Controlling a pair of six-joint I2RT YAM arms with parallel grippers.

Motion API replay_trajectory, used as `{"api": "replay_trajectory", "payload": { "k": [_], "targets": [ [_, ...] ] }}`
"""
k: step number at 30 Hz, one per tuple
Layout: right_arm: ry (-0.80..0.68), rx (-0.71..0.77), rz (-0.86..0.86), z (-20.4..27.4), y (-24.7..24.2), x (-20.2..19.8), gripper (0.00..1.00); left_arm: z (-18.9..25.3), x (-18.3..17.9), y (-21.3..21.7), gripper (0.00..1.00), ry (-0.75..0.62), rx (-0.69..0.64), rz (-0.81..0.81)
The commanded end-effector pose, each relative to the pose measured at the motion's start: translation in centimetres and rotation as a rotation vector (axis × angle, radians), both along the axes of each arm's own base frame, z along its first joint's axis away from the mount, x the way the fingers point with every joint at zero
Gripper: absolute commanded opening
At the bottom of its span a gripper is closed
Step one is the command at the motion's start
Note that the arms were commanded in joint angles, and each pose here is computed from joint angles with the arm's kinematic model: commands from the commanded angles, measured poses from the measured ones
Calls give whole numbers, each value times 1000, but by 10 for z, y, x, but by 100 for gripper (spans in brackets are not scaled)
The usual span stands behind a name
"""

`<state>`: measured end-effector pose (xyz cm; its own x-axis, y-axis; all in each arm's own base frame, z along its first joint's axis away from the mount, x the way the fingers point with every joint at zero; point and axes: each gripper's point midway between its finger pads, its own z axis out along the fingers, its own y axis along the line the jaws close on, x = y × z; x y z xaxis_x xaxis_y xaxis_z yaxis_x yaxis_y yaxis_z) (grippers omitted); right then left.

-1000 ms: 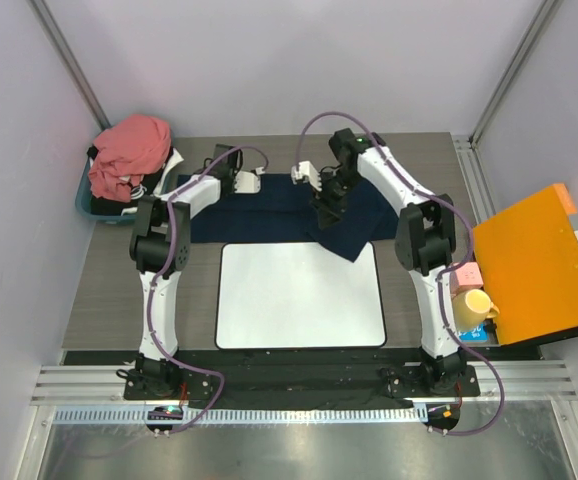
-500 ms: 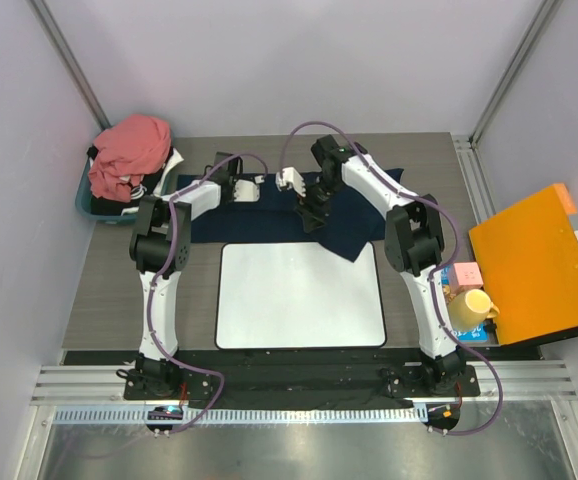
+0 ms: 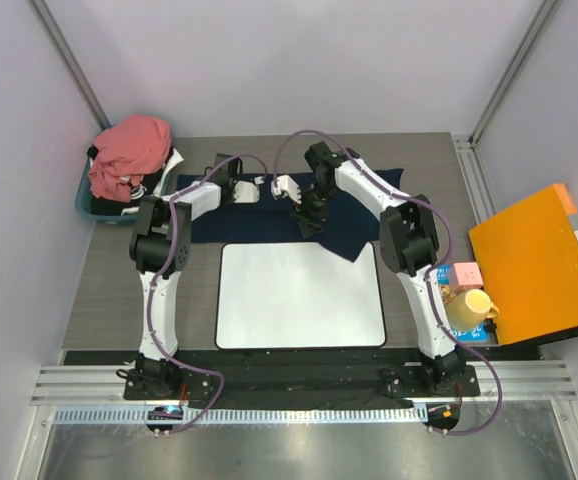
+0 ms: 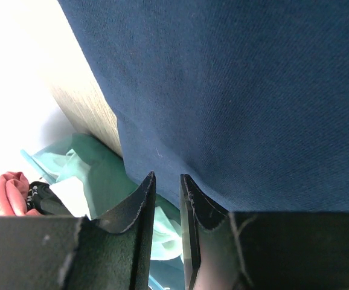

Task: Fold and stack the t-shirts
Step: Fold the tshirt

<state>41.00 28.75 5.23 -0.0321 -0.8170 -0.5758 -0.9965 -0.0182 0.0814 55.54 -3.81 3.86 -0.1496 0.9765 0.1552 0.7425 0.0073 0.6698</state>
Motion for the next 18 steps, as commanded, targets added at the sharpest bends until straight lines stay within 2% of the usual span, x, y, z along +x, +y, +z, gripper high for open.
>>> {"api": "replay_trajectory", "payload": {
  "k": [1, 5, 6, 8, 9, 12, 18],
  "targets": [
    [-26, -46, 11, -3, -7, 1, 58, 32, 6, 2, 23, -83, -27, 23],
    [-48, -83, 6, -4, -15, 4, 47, 30, 6, 2, 23, -81, -35, 27],
    [-53, -88, 8, -4, -16, 4, 39, 29, 6, 2, 23, -80, -38, 28],
    [-65, -97, 9, -3, -17, 6, 31, 29, 6, 1, 23, -80, -40, 30],
    [-68, -95, 10, -2, -17, 7, 20, 28, 6, 1, 23, -80, -40, 28],
    [-77, -83, -1, 2, -13, 12, 6, 29, 8, 0, 23, -83, -42, 28],
    [-60, 2, -37, 20, 5, 17, 4, 30, 9, -1, 23, -88, -42, 27]
  ]
}}
